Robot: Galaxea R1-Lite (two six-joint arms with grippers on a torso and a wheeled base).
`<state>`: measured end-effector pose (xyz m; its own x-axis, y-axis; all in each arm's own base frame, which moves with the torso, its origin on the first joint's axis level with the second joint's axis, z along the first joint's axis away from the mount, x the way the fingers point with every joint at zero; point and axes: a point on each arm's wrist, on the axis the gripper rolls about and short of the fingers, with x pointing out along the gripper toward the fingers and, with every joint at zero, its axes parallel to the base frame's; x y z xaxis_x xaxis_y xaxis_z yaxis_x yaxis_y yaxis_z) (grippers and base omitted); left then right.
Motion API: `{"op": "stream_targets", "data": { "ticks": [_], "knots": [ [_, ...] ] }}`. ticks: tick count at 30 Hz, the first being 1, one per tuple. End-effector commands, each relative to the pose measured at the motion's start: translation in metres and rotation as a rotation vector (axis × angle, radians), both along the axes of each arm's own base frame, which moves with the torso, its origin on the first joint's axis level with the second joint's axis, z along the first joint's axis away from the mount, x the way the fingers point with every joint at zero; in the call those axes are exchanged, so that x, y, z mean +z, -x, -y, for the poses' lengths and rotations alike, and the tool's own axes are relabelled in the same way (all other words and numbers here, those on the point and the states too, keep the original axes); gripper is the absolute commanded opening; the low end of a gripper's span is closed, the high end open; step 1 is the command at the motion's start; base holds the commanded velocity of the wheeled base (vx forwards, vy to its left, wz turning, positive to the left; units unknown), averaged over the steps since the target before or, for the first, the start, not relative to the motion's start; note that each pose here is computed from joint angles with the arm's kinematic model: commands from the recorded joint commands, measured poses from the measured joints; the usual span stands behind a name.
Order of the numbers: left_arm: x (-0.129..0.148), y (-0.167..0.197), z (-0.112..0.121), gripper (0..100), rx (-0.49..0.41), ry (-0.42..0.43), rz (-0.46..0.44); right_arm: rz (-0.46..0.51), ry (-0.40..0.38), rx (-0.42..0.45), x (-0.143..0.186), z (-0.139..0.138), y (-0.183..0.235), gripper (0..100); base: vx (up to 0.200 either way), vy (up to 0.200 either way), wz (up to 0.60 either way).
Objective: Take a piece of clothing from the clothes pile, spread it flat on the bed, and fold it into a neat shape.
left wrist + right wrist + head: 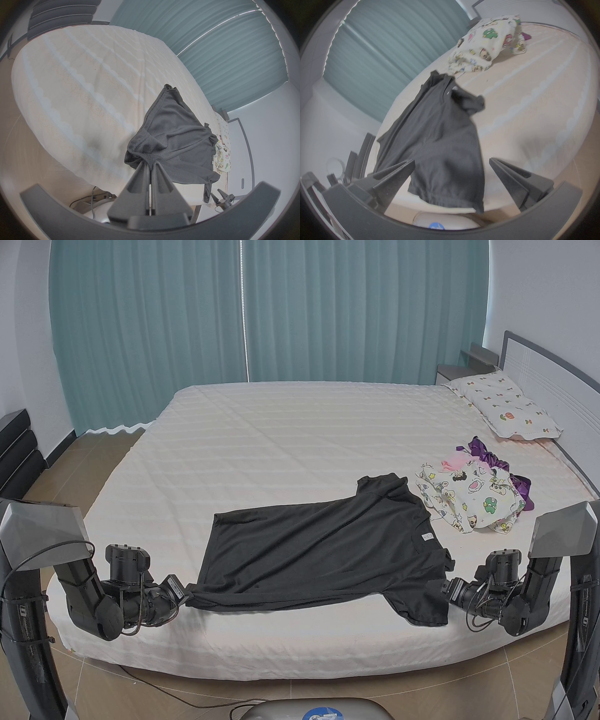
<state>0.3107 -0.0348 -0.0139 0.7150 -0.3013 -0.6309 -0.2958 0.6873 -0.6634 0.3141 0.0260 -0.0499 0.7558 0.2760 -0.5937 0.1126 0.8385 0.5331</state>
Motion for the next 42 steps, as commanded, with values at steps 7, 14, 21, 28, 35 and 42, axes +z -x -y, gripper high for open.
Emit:
{"op": "stream_targets", "data": {
  "ticks": [7, 14, 21, 28, 35, 42],
  "knots": [
    [0.000, 0.000, 0.000, 0, -0.001, 0.000, 0.000, -0.064, 0.030, 0.051, -0.008, -0.007, 0.012, 100, 0.000, 0.000, 0.00],
    [0.000, 0.000, 0.000, 0, -0.001, 0.000, 0.000, -0.068, 0.034, 0.056, -0.009, -0.008, 0.013, 100, 0.000, 0.000, 0.00],
    [0.000, 0.000, 0.000, 0, -0.001, 0.000, 0.000, -0.082, 0.048, 0.054, -0.010, -0.012, 0.014, 100, 0.000, 0.000, 0.00],
    [-0.001, -0.001, 0.000, 0, -0.001, 0.000, 0.000, -0.088, 0.066, 0.057, -0.011, -0.018, 0.016, 100, 0.000, 0.000, 0.00],
    [-0.001, -0.001, 0.000, 0, -0.001, 0.000, 0.000, -0.094, 0.089, 0.051, -0.014, -0.022, 0.017, 0, 0.000, 0.000, 0.00],
    [0.000, 0.000, 0.000, 0, -0.001, 0.000, 0.000, -0.111, 0.136, 0.076, -0.010, -0.019, 0.028, 0, 0.000, 0.000, 0.00]
  ]
}}
